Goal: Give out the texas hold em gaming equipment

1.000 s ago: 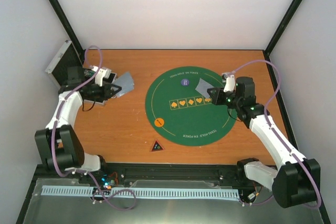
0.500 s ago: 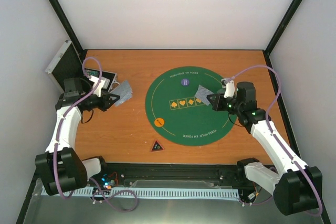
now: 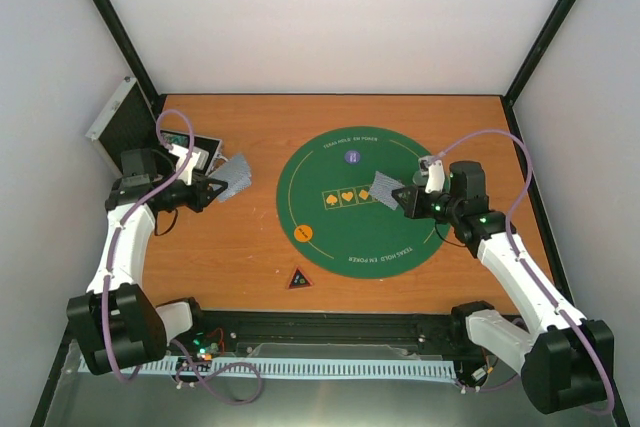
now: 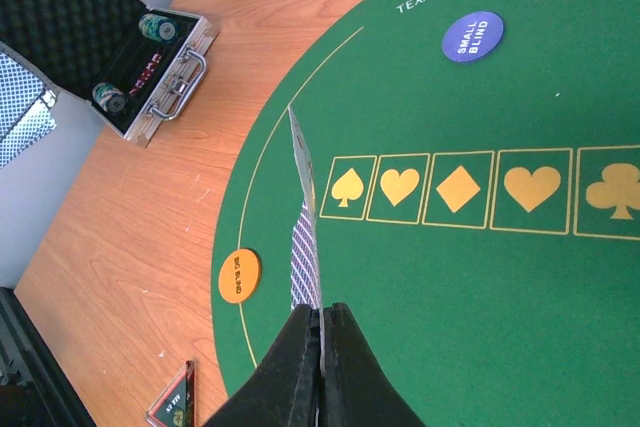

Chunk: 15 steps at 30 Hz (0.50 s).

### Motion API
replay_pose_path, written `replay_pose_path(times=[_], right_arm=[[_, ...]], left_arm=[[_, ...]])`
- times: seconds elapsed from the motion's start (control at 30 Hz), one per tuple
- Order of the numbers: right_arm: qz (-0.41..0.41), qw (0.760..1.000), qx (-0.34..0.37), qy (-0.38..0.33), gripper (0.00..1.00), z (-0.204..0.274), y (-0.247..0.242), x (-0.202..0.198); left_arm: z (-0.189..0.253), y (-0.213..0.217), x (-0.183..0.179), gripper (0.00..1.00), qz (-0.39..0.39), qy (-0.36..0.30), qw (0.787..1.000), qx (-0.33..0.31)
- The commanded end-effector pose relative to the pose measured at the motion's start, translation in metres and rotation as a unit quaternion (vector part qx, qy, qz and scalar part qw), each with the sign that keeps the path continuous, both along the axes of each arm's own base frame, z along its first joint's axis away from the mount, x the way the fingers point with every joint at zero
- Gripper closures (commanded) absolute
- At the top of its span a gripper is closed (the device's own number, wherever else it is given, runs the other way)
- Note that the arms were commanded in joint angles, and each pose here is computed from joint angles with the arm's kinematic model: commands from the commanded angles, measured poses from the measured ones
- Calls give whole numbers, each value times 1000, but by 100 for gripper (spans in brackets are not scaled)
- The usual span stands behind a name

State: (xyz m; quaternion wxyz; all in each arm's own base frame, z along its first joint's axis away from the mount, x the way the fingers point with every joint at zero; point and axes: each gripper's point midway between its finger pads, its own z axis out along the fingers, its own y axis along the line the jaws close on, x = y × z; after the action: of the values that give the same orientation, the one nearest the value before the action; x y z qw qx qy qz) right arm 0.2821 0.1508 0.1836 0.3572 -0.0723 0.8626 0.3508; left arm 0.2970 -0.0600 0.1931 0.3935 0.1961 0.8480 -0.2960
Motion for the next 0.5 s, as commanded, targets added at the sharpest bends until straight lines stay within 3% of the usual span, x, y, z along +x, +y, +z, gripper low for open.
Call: replay_pose_path(times=[0.0,0.47], right_arm=[[6,1000,3,-5,97,3,0,-3],[17,1000,4,-5,97,10,2,-9]], left_arm=[[9,2,2,99,0,-22,1000,0],[9,2,3,99,0,-20,1000,0]])
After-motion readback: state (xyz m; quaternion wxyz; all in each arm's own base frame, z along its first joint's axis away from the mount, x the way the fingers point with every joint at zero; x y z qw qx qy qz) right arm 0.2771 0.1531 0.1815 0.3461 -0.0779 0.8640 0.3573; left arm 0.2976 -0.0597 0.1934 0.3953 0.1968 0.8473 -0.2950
